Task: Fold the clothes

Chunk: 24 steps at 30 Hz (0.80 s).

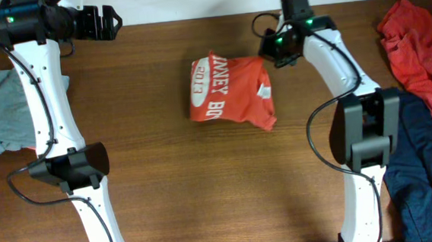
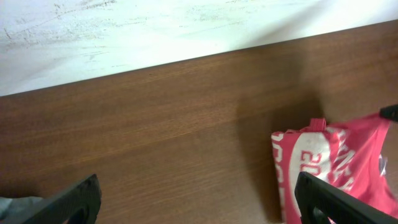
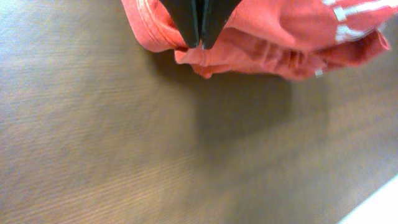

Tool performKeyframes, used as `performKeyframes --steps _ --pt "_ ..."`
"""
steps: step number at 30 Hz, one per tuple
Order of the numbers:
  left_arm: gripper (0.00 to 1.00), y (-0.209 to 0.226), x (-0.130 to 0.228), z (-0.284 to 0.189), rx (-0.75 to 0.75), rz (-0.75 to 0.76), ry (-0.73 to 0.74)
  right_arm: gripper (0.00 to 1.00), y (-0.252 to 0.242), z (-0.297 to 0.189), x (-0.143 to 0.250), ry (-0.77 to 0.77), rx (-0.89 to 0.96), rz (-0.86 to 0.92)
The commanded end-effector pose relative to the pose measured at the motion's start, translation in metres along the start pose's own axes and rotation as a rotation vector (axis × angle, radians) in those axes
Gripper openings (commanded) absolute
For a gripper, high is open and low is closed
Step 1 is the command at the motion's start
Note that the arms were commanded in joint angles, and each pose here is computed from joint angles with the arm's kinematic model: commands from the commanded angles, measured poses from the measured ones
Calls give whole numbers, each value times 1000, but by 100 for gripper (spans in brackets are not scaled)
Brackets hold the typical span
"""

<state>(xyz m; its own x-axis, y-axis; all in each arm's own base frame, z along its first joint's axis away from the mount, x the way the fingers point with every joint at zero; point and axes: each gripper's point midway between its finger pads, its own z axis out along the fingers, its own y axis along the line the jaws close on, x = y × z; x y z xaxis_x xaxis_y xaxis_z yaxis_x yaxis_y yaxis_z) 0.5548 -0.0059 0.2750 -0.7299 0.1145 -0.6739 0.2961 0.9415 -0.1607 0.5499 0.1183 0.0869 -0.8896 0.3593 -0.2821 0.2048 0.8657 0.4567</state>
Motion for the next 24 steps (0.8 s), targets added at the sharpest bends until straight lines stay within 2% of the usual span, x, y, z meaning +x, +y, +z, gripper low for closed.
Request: performKeyframes --steps 1,2,4,9,18,20,24 --pt "99 1 0 -3 -2 14 -1 7 -1 -12 -28 -83 -28 -47" --pt "99 1 0 -3 -2 13 -1 35 0 -12 -30 -92 -32 -61" --pt "99 1 0 -3 -2 13 0 97 2 -13 -33 -105 -37 -88" --pt "99 0 1 -3 1 11 4 99 -7 -21 -41 -116 -29 -84" --pt "99 -36 27 22 89 8 127 99 -66 -119 -62 -92 72 -59" --pt "99 -71 41 43 222 8 180 99 -98 -146 -61 -68 109 8" --pt "99 -125 58 76 405 82 219 99 -135 -165 -56 -36 112 112"
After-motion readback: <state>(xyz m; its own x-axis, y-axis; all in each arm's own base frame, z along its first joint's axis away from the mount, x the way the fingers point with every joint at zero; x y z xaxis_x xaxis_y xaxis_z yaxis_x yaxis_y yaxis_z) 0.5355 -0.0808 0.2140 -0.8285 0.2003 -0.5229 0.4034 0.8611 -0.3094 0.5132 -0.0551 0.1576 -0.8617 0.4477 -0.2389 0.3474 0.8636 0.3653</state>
